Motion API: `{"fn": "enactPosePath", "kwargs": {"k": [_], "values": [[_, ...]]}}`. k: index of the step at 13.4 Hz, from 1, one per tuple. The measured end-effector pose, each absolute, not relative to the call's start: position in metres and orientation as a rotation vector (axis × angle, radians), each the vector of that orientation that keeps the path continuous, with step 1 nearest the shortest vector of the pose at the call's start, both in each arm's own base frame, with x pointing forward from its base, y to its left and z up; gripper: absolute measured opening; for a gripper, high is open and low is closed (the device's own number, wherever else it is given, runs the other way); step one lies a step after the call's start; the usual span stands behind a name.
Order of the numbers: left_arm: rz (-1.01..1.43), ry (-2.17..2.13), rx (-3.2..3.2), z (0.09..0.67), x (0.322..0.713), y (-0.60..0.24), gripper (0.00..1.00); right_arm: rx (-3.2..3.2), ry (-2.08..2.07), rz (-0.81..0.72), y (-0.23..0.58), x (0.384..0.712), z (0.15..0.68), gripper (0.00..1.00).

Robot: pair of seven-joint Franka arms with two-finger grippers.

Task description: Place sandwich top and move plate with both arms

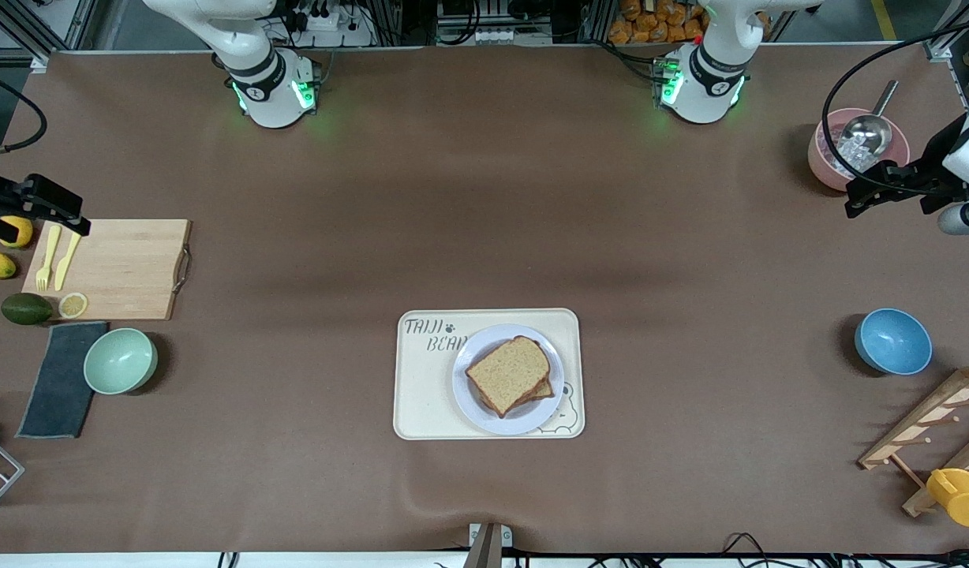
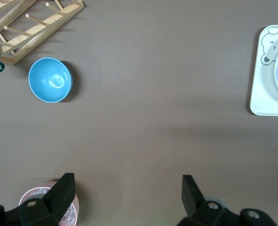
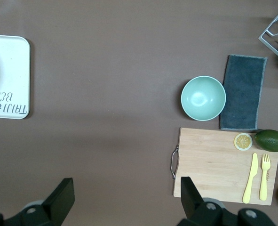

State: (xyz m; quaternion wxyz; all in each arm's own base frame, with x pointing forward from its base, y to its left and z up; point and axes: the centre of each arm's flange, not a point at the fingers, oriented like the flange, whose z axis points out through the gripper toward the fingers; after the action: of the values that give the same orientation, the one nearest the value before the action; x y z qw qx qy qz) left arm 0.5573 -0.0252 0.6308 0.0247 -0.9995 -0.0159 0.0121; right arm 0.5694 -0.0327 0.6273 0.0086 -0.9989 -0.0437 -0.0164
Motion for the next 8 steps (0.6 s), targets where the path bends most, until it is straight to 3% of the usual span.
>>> {"fn": "enactPosePath", "kwargs": {"k": [8], "values": [[0.076, -0.023, -3.126, 0.630, 0.554, -0.038, 1.00, -3.121, -0.137, -0.051, -0.033, 0.569, 0.627, 1.00]]}}
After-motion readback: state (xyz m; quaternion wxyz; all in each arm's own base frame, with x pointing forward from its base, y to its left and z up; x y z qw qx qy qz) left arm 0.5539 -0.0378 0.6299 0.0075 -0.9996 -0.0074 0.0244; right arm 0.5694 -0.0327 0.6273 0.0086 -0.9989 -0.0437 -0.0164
